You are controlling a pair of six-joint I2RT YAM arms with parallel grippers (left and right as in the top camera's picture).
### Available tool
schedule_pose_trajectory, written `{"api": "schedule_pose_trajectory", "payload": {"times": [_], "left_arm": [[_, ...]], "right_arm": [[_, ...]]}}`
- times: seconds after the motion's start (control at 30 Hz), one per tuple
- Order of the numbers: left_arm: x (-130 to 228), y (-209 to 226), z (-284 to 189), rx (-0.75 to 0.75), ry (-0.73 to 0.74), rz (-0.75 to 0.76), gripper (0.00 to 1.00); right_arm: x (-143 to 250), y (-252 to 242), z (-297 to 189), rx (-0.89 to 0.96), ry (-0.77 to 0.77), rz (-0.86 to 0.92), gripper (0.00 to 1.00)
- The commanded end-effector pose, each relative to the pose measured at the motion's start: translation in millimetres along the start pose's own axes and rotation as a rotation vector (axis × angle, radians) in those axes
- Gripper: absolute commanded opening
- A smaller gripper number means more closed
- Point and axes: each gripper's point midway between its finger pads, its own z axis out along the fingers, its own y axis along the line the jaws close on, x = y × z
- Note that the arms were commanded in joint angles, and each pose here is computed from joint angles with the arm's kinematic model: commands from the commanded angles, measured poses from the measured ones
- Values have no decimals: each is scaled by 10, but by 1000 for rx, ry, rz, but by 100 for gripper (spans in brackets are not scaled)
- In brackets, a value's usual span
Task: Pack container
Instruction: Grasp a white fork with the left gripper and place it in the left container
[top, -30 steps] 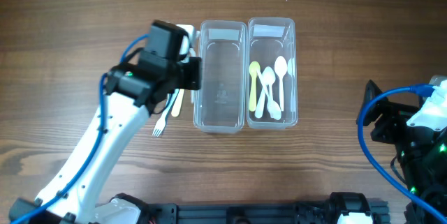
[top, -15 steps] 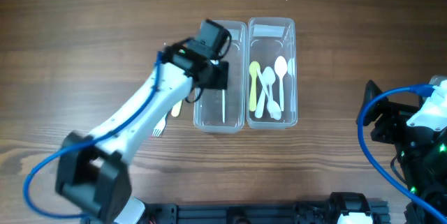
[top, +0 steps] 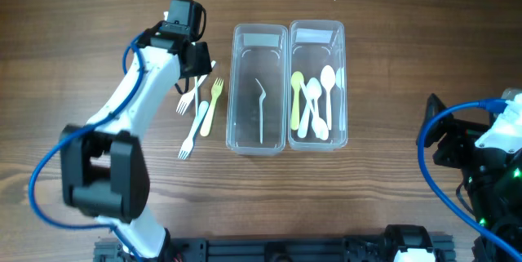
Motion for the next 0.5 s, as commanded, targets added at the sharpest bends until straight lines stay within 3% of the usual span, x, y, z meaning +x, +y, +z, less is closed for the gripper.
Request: {"api": "schedule_pose_trajectory", "payload": {"times": [0.0,0.17,0.33,0.47], "left_arm": [[247,-21,464,-20,115,45,47],[362,-12,720,-34,164,50,43],[305,67,741,-36,150,30,25],[305,74,742,-36,151,41,24]], "right_arm": [[-20,23,-3,-14,-5,2,100],[-20,23,-3,-14,-5,3,100],[-20,23,-3,-14,-5,3,100],[-20,23,-3,-14,-5,3,100]]}}
